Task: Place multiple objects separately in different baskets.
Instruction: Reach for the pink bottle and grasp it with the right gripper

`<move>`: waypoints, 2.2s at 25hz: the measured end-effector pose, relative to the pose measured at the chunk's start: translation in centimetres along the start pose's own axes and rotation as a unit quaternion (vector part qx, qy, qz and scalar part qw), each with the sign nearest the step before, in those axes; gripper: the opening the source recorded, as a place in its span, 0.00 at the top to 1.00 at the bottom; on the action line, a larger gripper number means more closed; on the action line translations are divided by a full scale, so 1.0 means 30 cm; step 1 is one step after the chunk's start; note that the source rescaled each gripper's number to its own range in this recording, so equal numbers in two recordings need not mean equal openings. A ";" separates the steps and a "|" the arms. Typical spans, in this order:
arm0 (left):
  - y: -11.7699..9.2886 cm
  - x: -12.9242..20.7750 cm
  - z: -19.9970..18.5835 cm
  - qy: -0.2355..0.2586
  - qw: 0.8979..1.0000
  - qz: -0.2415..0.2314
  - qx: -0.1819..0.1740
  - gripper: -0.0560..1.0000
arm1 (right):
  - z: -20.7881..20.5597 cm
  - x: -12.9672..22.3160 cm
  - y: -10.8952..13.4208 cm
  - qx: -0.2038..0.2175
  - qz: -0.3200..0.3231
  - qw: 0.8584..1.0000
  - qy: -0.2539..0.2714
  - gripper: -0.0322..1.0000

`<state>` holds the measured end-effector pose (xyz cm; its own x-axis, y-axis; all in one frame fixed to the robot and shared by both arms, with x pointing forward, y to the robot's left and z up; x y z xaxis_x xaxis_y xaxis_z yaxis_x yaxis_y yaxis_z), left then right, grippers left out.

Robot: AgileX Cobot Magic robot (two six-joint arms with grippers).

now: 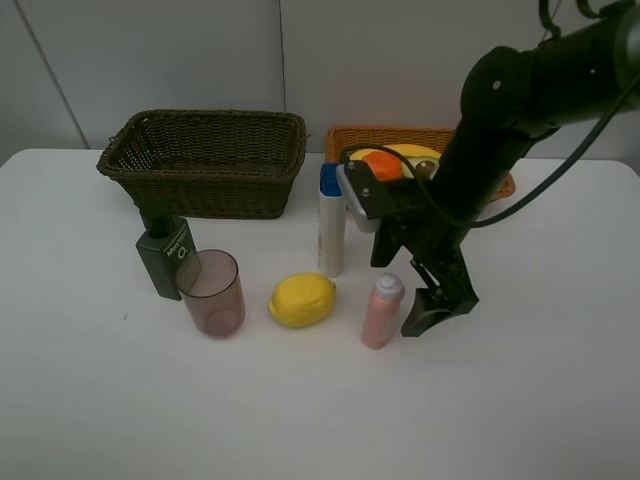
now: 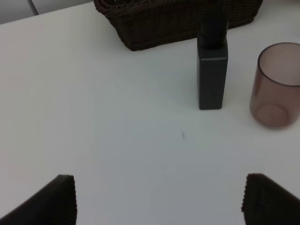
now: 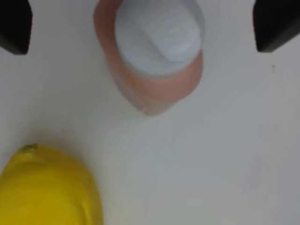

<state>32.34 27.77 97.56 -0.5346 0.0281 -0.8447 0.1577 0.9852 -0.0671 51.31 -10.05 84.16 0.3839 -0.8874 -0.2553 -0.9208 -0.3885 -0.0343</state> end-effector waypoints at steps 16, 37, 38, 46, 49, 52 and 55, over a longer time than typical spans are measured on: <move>0.000 0.000 0.000 0.000 1.000 0.000 0.000 0.05 | 0.056 0.018 -0.024 0.005 0.008 1.000 0.004 0.00; 0.000 0.000 0.000 0.000 1.000 0.000 0.000 0.05 | 0.056 0.021 -0.023 0.005 0.007 1.000 0.006 0.00; 0.000 0.000 0.000 0.000 1.000 0.000 0.000 0.05 | 0.056 0.021 -0.023 0.005 0.007 1.000 0.006 0.00; 0.000 0.000 0.000 0.000 1.000 0.000 0.000 0.05 | 0.056 0.022 -0.023 0.005 0.017 1.000 0.007 0.00; 0.000 0.000 0.000 0.000 1.000 0.000 0.000 0.05 | 0.056 0.022 -0.023 0.005 0.018 1.000 0.007 0.08; 0.000 0.000 0.000 0.000 1.000 0.000 0.000 0.05 | 0.056 0.022 -0.023 0.005 0.019 1.000 0.007 0.34; 0.000 0.000 0.000 0.000 1.000 0.000 0.000 0.05 | 0.056 0.023 -0.034 0.013 0.023 1.000 0.007 0.69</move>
<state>32.34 27.77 97.56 -0.5346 0.0281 -0.8447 0.1577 0.9852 -0.0671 52.39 -9.86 82.41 0.3420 -0.9078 -0.2429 -0.9389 -0.3407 -0.0486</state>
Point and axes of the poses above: a point on each arm's last joint axis where the gripper is mounted, z pointing out along that axis toward the gripper, y along the wrist's bending axis when the last joint is at zero, x = y × z, the point moved 10 cm from there along z, pointing out along that axis toward the gripper, and after that the axes turned 8 degrees about -z, right-handed, at the moved point
